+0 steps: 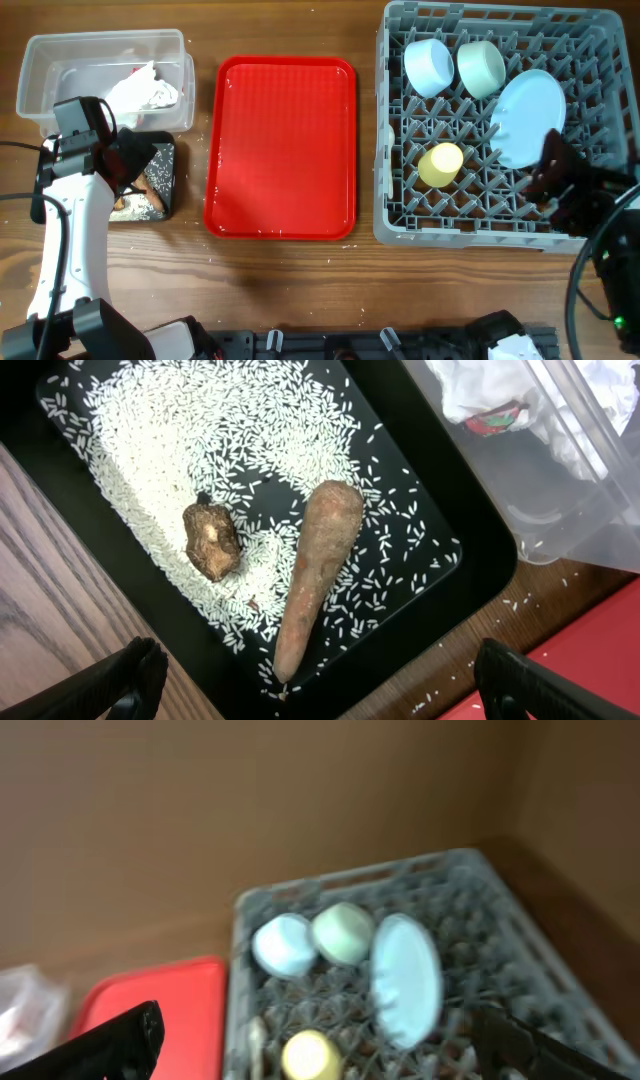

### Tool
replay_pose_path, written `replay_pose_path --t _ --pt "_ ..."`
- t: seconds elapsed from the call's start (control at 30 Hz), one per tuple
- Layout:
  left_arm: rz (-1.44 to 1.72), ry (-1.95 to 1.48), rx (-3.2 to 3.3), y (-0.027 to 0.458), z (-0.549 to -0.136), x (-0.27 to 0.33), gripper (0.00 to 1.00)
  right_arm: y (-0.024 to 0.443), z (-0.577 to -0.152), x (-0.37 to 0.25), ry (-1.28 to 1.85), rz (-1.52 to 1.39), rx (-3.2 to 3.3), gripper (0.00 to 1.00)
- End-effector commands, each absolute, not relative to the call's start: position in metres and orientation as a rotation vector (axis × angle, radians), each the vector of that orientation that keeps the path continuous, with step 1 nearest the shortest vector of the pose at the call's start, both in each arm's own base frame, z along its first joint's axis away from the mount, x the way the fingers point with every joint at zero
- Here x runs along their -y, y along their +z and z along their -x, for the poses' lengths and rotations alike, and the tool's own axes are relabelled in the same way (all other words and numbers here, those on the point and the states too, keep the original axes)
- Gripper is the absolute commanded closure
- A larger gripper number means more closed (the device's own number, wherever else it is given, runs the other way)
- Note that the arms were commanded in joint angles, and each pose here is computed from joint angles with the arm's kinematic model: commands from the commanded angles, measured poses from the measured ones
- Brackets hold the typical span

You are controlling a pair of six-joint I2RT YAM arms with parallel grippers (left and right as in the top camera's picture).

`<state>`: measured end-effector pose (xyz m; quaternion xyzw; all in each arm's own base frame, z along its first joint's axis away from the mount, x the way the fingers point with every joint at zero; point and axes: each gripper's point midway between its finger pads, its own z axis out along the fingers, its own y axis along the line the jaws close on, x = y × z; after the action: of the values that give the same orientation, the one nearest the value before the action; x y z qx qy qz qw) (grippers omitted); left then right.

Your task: Sort waste into correct bins and load items into the dishwasher rack

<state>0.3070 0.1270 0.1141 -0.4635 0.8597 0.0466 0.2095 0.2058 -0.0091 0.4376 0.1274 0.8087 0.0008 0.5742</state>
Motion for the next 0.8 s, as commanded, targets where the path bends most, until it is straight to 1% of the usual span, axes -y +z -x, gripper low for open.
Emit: replay_pose_path --t 0.0,0.07,0.17,0.27,0.37,0.47,0.57,0.77 --pt "1.275 0.13 -2.389 0.118 -0.309 -0.129 0.0 0.39 -0.218 0.042 -0.155 -0.459 -1.85 0.0" --pt "1.274 0.129 -2.389 0.118 -0.309 -0.129 0.0 0.347 -0.241 0.036 -0.064 -0.44 -1.788 0.0" --pt "1.275 0.13 -2.389 0.118 -0.309 -0.129 0.0 0.301 -0.258 0.014 0.081 -0.307 -1.689 0.0" --pt "1.275 0.13 -2.389 0.118 -0.309 -0.129 0.0 0.243 -0.255 0.003 0.152 -0.263 -1.66 0.0" --pt "1.275 0.13 -2.389 0.118 -0.309 -0.129 0.0 0.203 -0.25 0.001 0.177 -0.251 -1.654 0.0" --pt "1.275 0.13 -2.388 0.118 -0.309 -0.129 0.0 0.18 -0.246 0.004 0.19 -0.274 -1.637 0.0" --pt "1.275 0.13 -2.389 0.118 -0.309 -0.129 0.0 0.172 -0.244 0.005 0.194 -0.276 -1.615 0.0" --pt "1.275 0.13 -2.389 0.118 -0.309 -0.129 0.0 0.178 -0.245 0.005 0.215 -0.283 -1.563 0.0"
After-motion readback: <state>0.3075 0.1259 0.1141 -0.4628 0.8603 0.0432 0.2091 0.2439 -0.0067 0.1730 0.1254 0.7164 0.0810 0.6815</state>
